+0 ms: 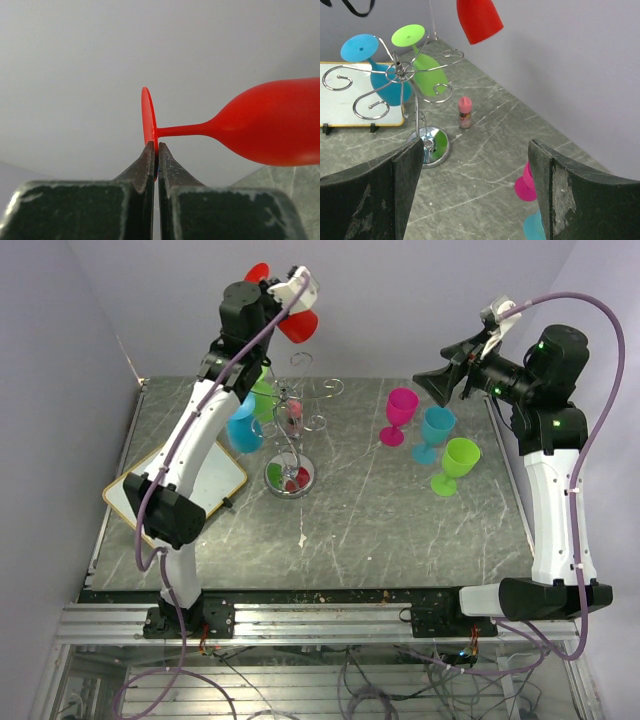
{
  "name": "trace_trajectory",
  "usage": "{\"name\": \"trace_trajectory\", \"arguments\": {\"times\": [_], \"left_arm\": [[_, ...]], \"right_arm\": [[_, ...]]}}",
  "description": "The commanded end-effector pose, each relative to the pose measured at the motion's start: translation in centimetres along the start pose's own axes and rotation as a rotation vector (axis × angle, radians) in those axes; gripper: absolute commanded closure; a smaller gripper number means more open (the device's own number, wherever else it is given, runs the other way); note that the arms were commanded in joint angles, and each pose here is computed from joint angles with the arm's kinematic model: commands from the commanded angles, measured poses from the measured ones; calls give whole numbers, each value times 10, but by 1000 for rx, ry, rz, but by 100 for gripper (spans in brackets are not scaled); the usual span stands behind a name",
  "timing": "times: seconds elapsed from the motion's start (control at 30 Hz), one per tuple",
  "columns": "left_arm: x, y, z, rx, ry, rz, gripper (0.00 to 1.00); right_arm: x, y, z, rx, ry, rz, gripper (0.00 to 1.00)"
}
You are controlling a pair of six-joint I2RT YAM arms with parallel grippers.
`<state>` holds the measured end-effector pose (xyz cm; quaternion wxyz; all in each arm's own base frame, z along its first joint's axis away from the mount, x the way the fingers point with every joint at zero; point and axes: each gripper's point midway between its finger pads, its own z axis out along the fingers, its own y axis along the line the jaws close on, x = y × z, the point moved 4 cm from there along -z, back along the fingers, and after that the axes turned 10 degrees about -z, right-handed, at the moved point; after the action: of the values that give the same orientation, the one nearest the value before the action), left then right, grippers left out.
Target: Place the wine glass upside down on the wine glass rack
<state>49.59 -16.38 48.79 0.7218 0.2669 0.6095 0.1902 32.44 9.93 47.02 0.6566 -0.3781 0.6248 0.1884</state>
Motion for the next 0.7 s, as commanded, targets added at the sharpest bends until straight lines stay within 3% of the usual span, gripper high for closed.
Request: {"name": "trace_trajectory", "arguments": {"times": [0.0,0.3,0.67], "left_arm": [[-10,-6,2,-28,-1,151,93],[0,-40,-8,109,12,260,91],[-1,-43,-28,223,12,325,88]], "right_arm": [[-7,3,-6,-6,-28,-12,16],[-7,5,-9,-9,-34,-18,16],[-7,7,-12,-18,-44,-10,16]]}}
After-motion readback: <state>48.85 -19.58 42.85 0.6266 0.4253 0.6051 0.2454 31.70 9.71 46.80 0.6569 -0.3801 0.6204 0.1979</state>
